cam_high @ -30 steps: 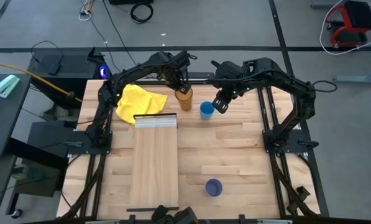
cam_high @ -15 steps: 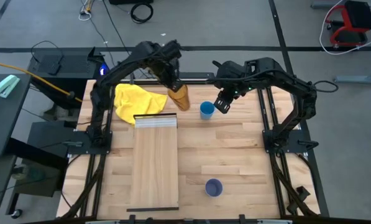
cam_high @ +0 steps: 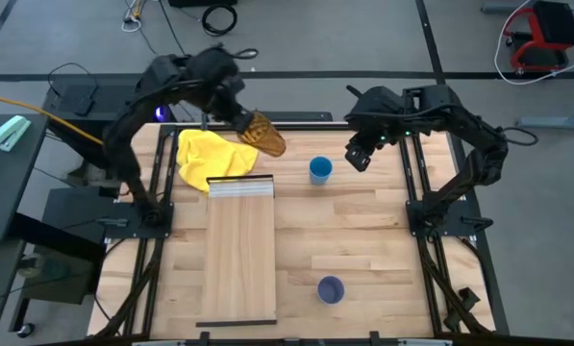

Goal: Stack small to large cups/mugs on shelf
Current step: Put the yellow cup on the shelf

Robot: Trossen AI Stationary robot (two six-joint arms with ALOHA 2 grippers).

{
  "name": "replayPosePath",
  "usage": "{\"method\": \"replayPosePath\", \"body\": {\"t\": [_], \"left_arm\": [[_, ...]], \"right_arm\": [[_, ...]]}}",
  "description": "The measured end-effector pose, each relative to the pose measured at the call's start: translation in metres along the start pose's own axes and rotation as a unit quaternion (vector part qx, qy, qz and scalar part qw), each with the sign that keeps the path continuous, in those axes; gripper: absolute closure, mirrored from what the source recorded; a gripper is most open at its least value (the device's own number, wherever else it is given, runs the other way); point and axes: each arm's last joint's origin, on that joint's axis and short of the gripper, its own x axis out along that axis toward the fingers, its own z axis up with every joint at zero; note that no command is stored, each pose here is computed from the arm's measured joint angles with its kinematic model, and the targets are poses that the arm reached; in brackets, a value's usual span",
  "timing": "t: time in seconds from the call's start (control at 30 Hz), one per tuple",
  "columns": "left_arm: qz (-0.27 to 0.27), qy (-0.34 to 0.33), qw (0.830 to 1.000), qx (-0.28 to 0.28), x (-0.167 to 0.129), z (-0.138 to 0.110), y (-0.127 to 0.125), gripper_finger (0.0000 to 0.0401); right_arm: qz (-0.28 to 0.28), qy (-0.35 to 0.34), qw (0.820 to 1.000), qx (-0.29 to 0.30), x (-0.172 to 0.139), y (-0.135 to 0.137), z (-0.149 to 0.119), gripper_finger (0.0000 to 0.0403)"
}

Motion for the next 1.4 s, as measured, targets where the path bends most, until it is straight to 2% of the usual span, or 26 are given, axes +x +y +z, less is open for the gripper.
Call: {"method": "replayPosePath", "body": {"t": [0.17,0.4,0.6,0.8,0.97,1.4], "left_arm": [[-0.037,-0.036,0.999,0.002,-0.040,-0.020,-0.004,0.0389],[-0.108,-0.074,0.991,0.016,-0.095,-0.059,-0.016,0.0389],[-0.109,-0.102,0.989,-0.003,-0.120,-0.085,-0.019,0.0389],[-0.099,-0.051,0.994,-0.018,-0.108,-0.109,-0.017,0.0389],[-0.076,-0.001,0.996,-0.038,-0.087,-0.126,-0.015,0.0389],[-0.024,0.107,0.992,-0.062,-0.034,-0.143,-0.017,0.0389]], "right_arm": [[0.005,-0.012,1.000,0.002,-0.009,-0.003,-0.004,0.0298],[0.012,-0.029,0.999,0.015,-0.023,-0.008,-0.011,0.0298],[0.020,-0.056,0.998,0.033,-0.043,-0.015,-0.022,0.0298],[-0.014,-0.079,0.995,0.058,-0.053,-0.026,-0.039,0.0298],[-0.045,-0.069,0.994,0.074,-0.047,-0.033,-0.055,0.0298],[-0.101,0.034,0.990,0.088,0.016,-0.034,-0.080,0.0298]]}}
